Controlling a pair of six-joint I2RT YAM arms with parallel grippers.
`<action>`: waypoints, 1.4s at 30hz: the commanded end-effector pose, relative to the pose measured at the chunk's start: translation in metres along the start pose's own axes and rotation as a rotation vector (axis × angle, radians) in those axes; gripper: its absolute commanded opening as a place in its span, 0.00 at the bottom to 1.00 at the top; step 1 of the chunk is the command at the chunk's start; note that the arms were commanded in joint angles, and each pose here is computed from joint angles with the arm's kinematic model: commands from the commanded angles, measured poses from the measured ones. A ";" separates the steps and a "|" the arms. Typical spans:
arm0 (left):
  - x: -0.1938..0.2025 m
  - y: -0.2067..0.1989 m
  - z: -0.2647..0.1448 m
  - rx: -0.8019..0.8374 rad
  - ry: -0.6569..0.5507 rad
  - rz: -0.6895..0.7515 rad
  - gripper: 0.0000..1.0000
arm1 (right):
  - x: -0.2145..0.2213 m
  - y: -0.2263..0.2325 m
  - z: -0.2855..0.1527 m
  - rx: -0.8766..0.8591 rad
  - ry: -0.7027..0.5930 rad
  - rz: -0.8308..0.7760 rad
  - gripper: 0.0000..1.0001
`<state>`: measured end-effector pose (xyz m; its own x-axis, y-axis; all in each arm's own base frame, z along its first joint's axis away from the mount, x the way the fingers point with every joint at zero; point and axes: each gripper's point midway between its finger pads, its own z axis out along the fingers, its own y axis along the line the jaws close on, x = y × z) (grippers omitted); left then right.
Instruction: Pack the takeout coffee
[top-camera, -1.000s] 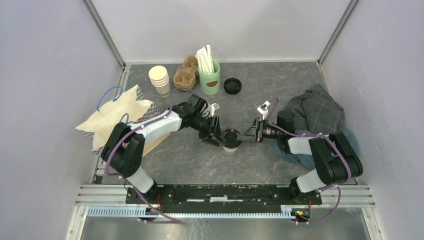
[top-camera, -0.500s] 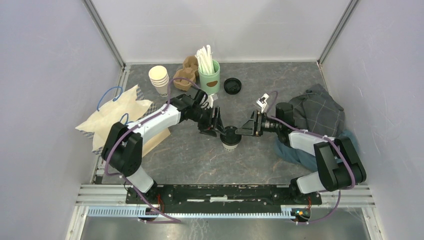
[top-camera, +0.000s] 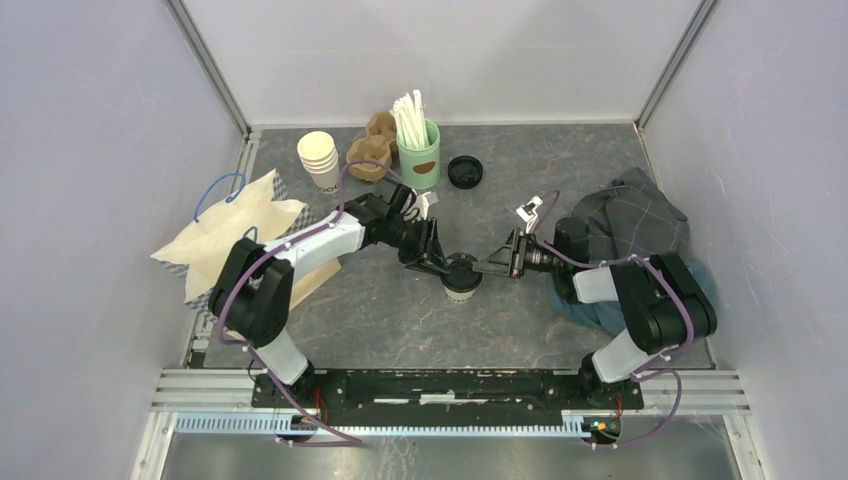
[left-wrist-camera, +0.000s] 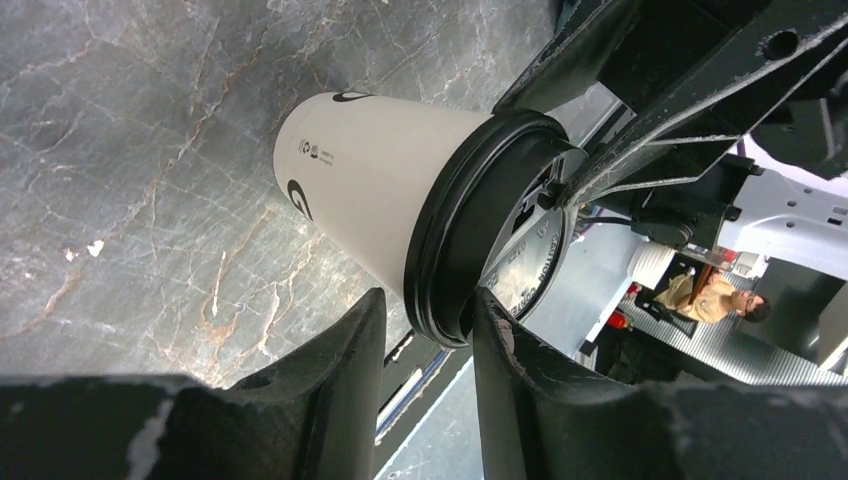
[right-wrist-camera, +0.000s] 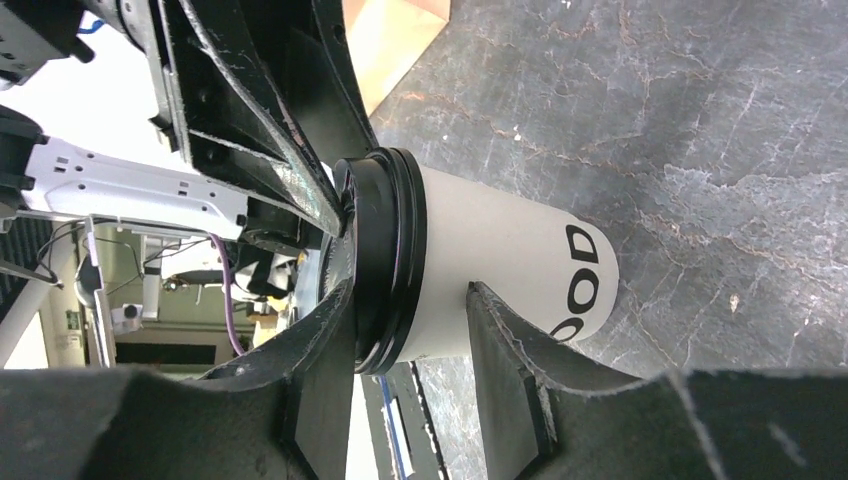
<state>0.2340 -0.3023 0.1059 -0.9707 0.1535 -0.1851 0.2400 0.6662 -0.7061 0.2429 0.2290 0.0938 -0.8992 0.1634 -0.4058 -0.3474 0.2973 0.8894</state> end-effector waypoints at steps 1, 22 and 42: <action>0.042 0.099 0.017 -0.318 0.103 0.018 0.38 | 0.046 -0.041 -0.005 0.081 0.025 0.115 0.44; 0.007 0.000 -0.008 -0.026 0.007 0.014 0.62 | 0.003 0.011 -0.010 0.088 0.024 0.008 0.64; -0.042 0.001 -0.016 -0.162 -0.052 0.157 0.80 | 0.020 0.022 -0.009 0.132 -0.050 0.022 0.74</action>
<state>0.2690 -0.3060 0.1090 -0.9492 0.1961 -0.2461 0.3087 0.7323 -0.6070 0.1978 0.2369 0.1036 -0.9118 0.2470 -0.3281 -0.2333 0.3459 0.9088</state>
